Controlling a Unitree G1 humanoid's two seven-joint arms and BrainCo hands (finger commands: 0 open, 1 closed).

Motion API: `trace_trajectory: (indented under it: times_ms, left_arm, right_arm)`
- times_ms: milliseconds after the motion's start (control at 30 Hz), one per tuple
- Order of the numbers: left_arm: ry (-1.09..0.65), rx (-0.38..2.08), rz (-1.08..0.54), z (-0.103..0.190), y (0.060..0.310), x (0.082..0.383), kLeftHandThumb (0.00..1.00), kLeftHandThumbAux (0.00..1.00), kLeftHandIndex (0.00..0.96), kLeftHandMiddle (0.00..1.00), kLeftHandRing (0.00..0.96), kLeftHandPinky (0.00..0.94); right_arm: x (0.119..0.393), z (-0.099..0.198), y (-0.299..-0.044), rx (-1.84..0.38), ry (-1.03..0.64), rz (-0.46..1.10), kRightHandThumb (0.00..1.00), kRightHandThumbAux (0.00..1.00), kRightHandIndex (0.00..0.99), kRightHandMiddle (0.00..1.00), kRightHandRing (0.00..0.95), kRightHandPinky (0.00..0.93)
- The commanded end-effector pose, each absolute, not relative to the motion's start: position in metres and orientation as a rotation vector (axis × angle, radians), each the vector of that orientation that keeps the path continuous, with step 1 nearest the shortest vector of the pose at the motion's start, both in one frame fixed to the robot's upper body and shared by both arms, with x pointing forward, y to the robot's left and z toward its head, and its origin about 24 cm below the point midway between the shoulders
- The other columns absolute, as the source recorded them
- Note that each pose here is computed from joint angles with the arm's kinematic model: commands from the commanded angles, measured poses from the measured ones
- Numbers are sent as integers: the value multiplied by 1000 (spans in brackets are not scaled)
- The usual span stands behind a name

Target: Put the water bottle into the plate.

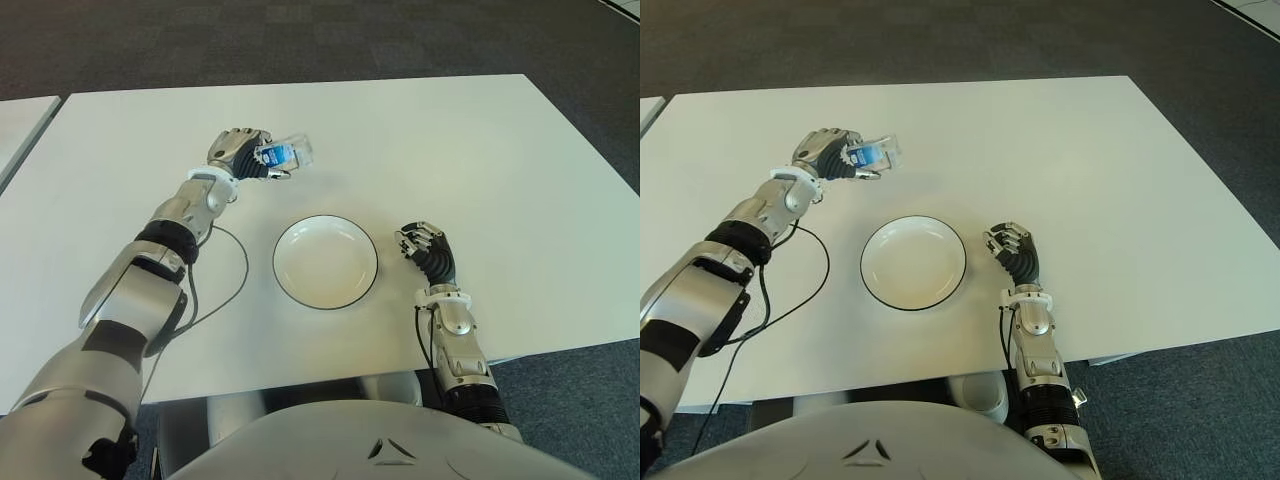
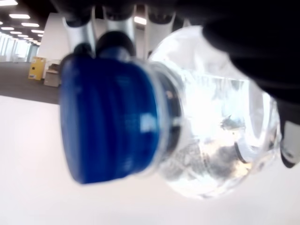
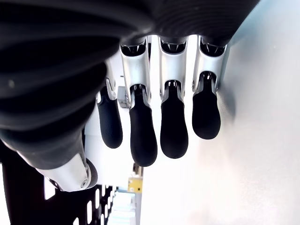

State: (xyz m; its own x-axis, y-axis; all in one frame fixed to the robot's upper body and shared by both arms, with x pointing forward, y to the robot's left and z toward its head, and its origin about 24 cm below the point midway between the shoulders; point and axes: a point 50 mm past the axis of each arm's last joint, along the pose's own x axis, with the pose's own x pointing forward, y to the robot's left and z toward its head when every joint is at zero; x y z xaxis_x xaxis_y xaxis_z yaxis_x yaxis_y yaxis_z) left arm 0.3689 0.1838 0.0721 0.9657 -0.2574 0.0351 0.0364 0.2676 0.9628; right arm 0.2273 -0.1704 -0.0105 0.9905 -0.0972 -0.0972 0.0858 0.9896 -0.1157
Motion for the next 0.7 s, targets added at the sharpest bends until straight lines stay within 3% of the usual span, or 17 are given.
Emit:
trace_trajectory:
  times_ms: [33,700]
  left_arm:
    - [-265,1276,-173,79,188,365,852,670,395,541,863,845]
    - [-478,1181,-284,93,157,332,851,669,395,542,858,844]
  right_arm:
    - [220,-23,-172,-105,181,-101,705,727,435,643,650,667]
    - [220,-23,-171,-93,184,-91,704,728,435,651,647,649]
